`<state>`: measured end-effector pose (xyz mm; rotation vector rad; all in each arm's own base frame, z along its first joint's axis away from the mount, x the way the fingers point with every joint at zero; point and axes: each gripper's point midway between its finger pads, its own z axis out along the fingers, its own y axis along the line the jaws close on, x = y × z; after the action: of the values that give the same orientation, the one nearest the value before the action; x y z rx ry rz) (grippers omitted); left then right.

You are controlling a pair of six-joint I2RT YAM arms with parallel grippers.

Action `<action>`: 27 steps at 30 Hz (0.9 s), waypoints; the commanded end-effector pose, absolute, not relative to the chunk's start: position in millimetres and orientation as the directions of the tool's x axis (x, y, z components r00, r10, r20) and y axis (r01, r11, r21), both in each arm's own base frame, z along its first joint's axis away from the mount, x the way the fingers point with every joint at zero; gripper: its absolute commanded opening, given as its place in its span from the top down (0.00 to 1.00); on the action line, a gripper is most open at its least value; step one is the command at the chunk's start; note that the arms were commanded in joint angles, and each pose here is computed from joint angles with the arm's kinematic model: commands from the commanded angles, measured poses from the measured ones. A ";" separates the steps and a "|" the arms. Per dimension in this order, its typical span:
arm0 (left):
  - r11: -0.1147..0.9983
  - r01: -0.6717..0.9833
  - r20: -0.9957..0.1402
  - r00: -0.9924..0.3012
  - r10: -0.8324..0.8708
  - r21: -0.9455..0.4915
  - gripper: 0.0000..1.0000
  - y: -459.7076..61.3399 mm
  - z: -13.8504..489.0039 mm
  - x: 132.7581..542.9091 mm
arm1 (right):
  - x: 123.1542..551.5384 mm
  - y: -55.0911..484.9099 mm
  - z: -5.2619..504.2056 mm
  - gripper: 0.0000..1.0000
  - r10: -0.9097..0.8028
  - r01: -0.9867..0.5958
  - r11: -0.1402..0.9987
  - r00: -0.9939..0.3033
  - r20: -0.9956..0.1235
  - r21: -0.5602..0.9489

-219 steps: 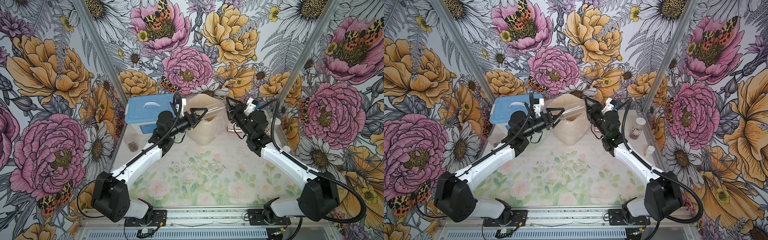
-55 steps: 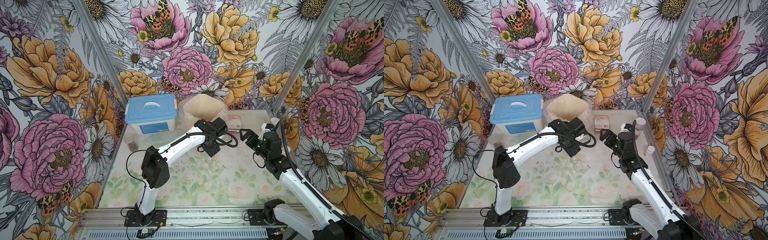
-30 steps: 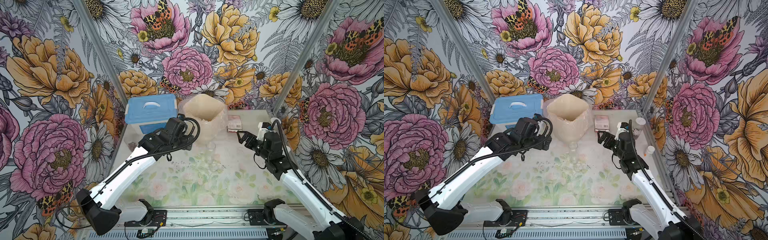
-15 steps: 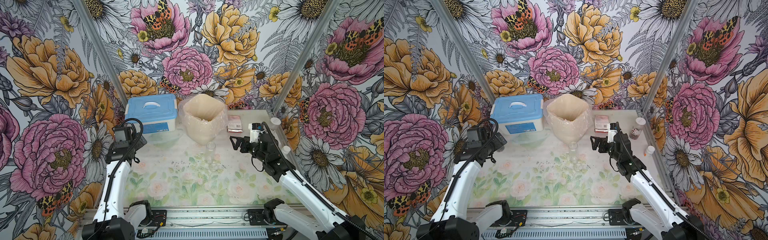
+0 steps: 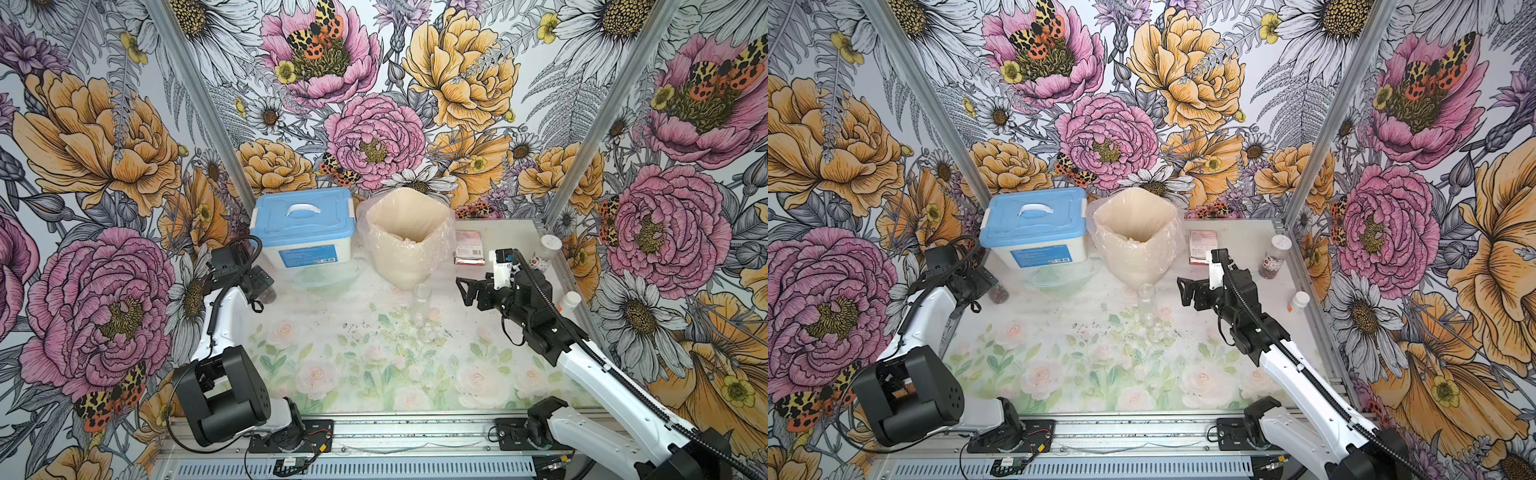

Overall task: Empty the moldy dried flower tea in the jars
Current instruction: Pick up the jar from the center of the board.

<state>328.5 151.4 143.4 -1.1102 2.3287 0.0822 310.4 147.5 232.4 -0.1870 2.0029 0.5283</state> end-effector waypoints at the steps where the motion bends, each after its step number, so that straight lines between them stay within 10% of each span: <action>1: 0.677 -0.707 -0.525 -0.504 -0.686 -0.205 0.01 155.8 151.2 347.9 | 306.0 147.4 231.6 0.01 0.055 -0.374 0.894 -0.452 -0.890 0.245; 27: 0.790 -0.613 -0.445 -0.712 -0.544 0.015 0.08 161.3 124.6 392.6 | 307.4 156.4 206.2 0.01 0.012 -0.399 0.882 -0.509 -0.860 0.249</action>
<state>389.6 160.0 123.0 -0.9132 2.5294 0.1807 308.2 151.1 206.8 -0.2540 2.0616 0.5054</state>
